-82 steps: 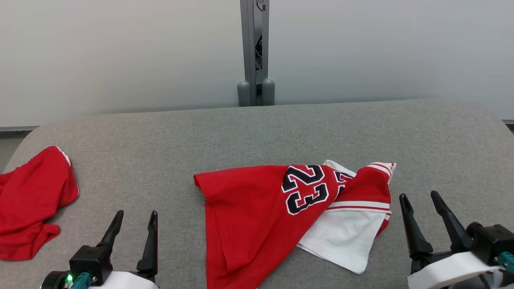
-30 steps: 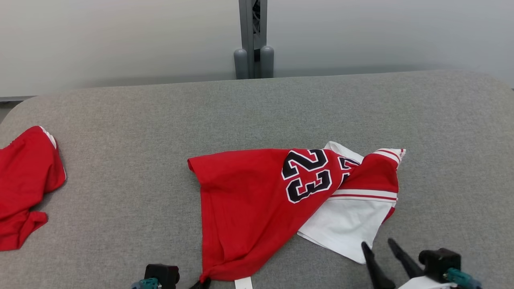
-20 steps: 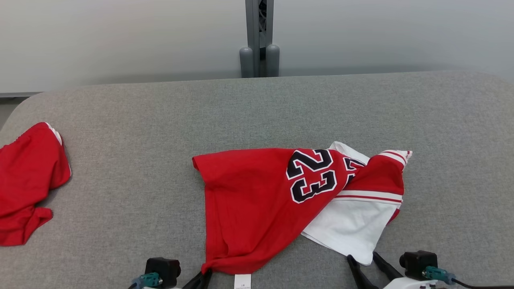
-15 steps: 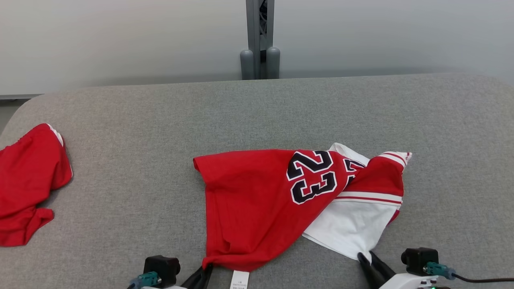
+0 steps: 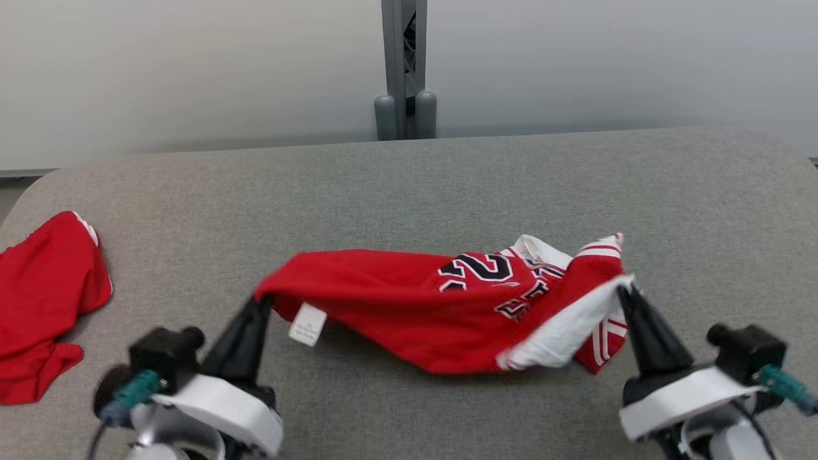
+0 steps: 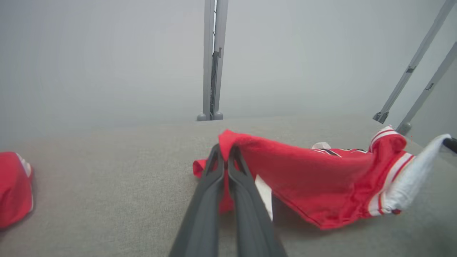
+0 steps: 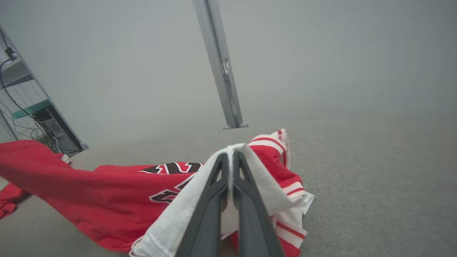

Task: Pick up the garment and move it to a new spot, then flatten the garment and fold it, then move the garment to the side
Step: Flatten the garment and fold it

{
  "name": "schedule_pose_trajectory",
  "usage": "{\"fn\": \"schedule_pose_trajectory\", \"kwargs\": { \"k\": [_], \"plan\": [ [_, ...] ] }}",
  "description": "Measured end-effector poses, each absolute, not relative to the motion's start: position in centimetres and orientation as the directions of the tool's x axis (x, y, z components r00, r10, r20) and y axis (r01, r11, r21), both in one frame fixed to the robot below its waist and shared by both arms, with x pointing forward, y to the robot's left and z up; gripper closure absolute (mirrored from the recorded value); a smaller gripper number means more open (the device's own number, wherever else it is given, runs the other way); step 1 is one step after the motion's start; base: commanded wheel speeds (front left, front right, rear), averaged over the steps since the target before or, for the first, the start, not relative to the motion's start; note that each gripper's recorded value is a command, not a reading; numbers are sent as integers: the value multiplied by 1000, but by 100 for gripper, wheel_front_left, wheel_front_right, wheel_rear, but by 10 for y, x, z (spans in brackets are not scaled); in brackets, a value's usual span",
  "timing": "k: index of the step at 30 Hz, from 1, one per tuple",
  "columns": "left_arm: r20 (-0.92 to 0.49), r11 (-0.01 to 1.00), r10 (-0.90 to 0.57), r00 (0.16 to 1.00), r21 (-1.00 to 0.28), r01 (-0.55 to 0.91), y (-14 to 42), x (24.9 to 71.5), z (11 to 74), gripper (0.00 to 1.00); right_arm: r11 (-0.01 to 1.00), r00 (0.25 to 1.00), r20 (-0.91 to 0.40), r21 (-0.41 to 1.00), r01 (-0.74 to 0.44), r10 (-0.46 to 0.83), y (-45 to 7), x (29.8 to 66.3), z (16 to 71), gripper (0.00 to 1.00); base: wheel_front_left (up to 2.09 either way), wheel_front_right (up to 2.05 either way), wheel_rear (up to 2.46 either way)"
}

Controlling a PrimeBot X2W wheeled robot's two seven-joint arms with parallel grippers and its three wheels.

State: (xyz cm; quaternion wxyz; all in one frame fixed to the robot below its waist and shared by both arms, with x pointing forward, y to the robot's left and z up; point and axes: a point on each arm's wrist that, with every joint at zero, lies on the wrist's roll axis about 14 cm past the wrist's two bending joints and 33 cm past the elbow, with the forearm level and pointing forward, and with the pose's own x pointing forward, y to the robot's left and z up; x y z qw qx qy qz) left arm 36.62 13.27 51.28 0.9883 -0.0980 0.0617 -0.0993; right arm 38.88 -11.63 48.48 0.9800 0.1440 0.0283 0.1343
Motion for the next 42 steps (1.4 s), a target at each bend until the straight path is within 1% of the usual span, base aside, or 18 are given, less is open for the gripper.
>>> {"fn": "schedule_pose_trajectory", "kwargs": {
  "k": [4, 7, 11, 14, 18, 23, 26, 32, 33, 37, 39, 42],
  "plan": [
    [45, 972, -179, 983, -147, 184, 144, 380, 560, 100, 933, 952, 180, 220, -284, 248, -127, 401, 553, 100, 0, 0, 0],
    [152, 978, -149, 977, -122, 168, 155, 389, 596, 100, 950, 928, 304, 153, -272, 217, -143, 406, 601, 100, 0, 0, 0],
    [276, 984, -115, 954, -100, 148, 167, 396, 639, 100, 963, 857, 481, 86, -254, 183, -155, 403, 668, 100, 0, 0, 0],
    [363, 987, -104, 926, -79, 142, 171, 398, 671, 100, 972, 799, 581, 53, -227, 155, -166, 398, 708, 100, 0, 0, 0],
    [436, 990, -101, 894, -46, 134, 174, 396, 701, 100, 979, 742, 657, 27, -202, 135, -174, 393, 742, 100, 0, 0, 0],
    [460, 986, -132, 878, -28, 162, 164, 399, 716, 100, 977, 737, 660, 22, -213, 146, -171, 402, 750, 100, 0, 0, 0],
    [462, 983, -152, 874, -21, 182, 160, 413, 719, 100, 972, 760, 627, 19, -235, 172, -166, 421, 744, 100, 0, 0, 0],
    [397, 968, -215, 892, -37, 250, 150, 469, 708, 100, 964, 811, 541, 3, -266, 222, -159, 482, 732, 100, 0, 0, 0],
    [397, 968, -215, 892, -37, 250, 150, 469, 708, 100, 964, 811, 541, 3, -266, 222, -159, 482, 732, 100, 0, 0, 0],
    [357, 963, -238, 903, -35, 268, 144, 514, 704, 100, 964, 839, 484, -39, -264, 250, -159, 528, 727, 100, 0, 0, 0],
    [324, 963, -238, 916, -41, 265, 144, 539, 701, 100, 961, 844, 469, -38, -275, 260, -155, 551, 728, 100, 0, 0, 0],
    [298, 967, -228, 927, -44, 252, 147, 572, 700, 100, 959, 849, 449, -73, -276, 278, -150, 581, 732, 100, 0, 0, 0]
  ]
}}
